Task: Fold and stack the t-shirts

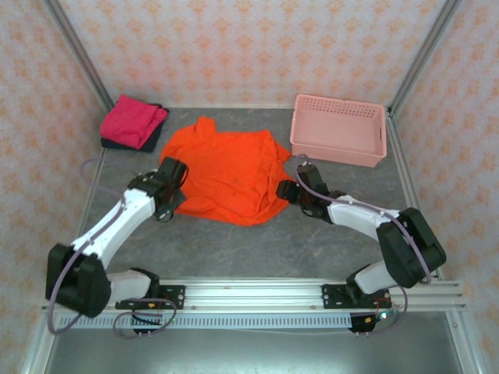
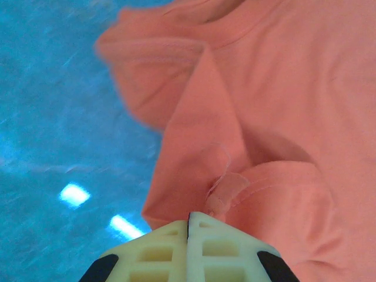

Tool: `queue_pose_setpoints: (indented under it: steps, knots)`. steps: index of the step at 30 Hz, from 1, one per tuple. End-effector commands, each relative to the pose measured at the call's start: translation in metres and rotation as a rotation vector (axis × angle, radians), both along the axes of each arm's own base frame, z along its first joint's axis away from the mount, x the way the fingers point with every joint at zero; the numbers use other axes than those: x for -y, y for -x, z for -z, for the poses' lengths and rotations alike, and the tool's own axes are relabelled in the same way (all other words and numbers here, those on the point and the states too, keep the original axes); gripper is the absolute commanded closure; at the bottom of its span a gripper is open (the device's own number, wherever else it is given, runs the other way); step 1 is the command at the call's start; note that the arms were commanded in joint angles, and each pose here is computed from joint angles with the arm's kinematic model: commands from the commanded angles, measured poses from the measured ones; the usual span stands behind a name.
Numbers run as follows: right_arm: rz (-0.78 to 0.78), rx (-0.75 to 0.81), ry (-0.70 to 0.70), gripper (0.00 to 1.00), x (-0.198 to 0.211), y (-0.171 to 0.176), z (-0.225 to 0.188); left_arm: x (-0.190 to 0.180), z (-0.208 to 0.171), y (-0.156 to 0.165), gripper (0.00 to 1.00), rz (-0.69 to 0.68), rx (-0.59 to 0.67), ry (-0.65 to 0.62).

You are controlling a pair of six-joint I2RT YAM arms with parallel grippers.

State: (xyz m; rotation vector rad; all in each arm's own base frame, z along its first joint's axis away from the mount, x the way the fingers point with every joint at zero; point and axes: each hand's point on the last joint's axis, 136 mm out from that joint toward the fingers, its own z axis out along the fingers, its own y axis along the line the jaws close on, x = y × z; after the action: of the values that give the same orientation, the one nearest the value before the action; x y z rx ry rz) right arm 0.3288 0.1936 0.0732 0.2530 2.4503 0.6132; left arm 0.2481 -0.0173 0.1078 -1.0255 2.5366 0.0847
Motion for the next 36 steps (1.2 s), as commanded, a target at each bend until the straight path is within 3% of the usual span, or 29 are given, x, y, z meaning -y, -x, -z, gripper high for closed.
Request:
queue_pose_setpoints:
  steps: [1,8,9,11,12,16,17,22,25,31,36]
  knots:
    - [-0.006,0.018,-0.038,0.43,-0.009,-0.011,-0.005,-0.012,0.015,0.035,1.0,-0.045,-0.039,-0.017]
    - [0.013,0.01,-0.063,0.42,-0.011,-0.013,-0.005,-0.023,0.033,0.033,0.98,-0.097,-0.028,-0.011]
    - [0.027,0.018,-0.051,0.42,-0.007,-0.013,-0.006,-0.023,0.034,0.033,0.88,-0.099,-0.044,-0.015]
    - [0.057,0.031,-0.024,0.41,0.001,-0.012,-0.009,-0.026,0.034,0.032,0.49,-0.109,-0.069,-0.04]
    - [0.076,0.039,-0.007,0.41,0.007,-0.012,-0.011,-0.027,0.034,0.032,0.37,-0.111,-0.076,-0.048]
    - [0.118,0.075,0.018,0.4,0.018,-0.012,-0.023,-0.033,0.041,0.041,0.04,-0.162,-0.078,-0.061]
    - [0.121,0.079,0.023,0.4,0.019,-0.012,-0.025,-0.033,0.043,0.045,0.01,-0.175,-0.081,-0.052]
    - [0.109,0.078,0.027,0.4,0.017,-0.014,-0.026,-0.021,0.063,0.06,0.0,-0.261,-0.081,0.075]
    - [0.097,0.068,0.014,0.4,0.012,-0.015,-0.024,-0.008,0.075,0.067,0.06,-0.301,-0.084,0.177]
    - [0.09,0.058,0.002,0.4,0.009,-0.017,-0.019,0.001,0.081,0.076,0.26,-0.315,-0.097,0.24]
    - [0.087,0.055,-0.004,0.4,0.007,-0.016,-0.019,0.0,0.091,0.081,0.27,-0.338,-0.123,0.232]
